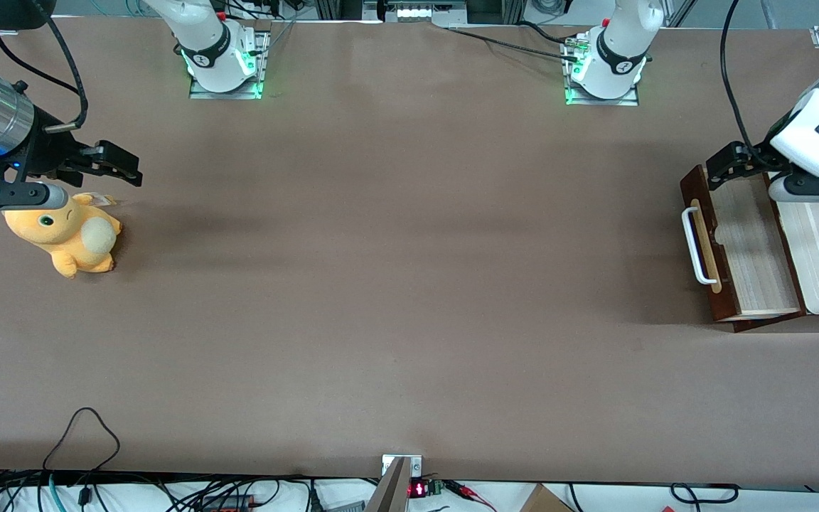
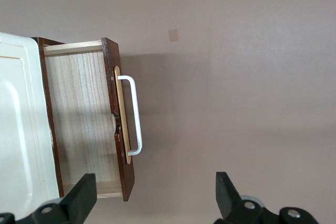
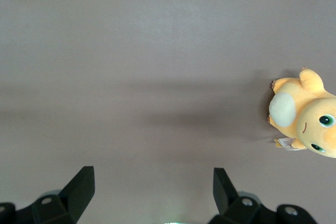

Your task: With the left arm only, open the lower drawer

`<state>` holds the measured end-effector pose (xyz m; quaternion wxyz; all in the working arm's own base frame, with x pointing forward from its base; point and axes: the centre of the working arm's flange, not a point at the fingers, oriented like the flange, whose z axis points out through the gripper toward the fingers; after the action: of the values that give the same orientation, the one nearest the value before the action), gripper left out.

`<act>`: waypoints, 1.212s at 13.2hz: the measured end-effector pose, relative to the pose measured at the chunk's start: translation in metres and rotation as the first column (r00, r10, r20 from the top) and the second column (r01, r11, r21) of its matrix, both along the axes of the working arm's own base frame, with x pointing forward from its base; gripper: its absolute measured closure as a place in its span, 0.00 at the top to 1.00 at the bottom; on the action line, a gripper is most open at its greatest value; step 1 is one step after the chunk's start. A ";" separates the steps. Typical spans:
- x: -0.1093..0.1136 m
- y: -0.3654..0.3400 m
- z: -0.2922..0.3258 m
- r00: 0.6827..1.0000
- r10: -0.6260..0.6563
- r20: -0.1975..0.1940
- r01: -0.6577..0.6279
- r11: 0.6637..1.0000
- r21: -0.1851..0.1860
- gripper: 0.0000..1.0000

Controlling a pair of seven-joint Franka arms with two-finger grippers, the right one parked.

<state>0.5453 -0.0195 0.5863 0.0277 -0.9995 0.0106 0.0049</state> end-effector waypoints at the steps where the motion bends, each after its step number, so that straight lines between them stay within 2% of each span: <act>1: 0.000 0.000 0.002 1.000 0.000 0.003 0.000 1.000 -0.005 1.00; 3: 0.000 -0.001 0.004 1.000 0.002 0.006 -0.002 1.000 -0.015 1.00; 16: -0.002 -0.002 0.007 1.000 0.002 -0.006 -0.002 1.000 -0.014 1.00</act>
<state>0.5438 -0.0211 0.5930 0.0206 -0.9997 0.0098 0.0079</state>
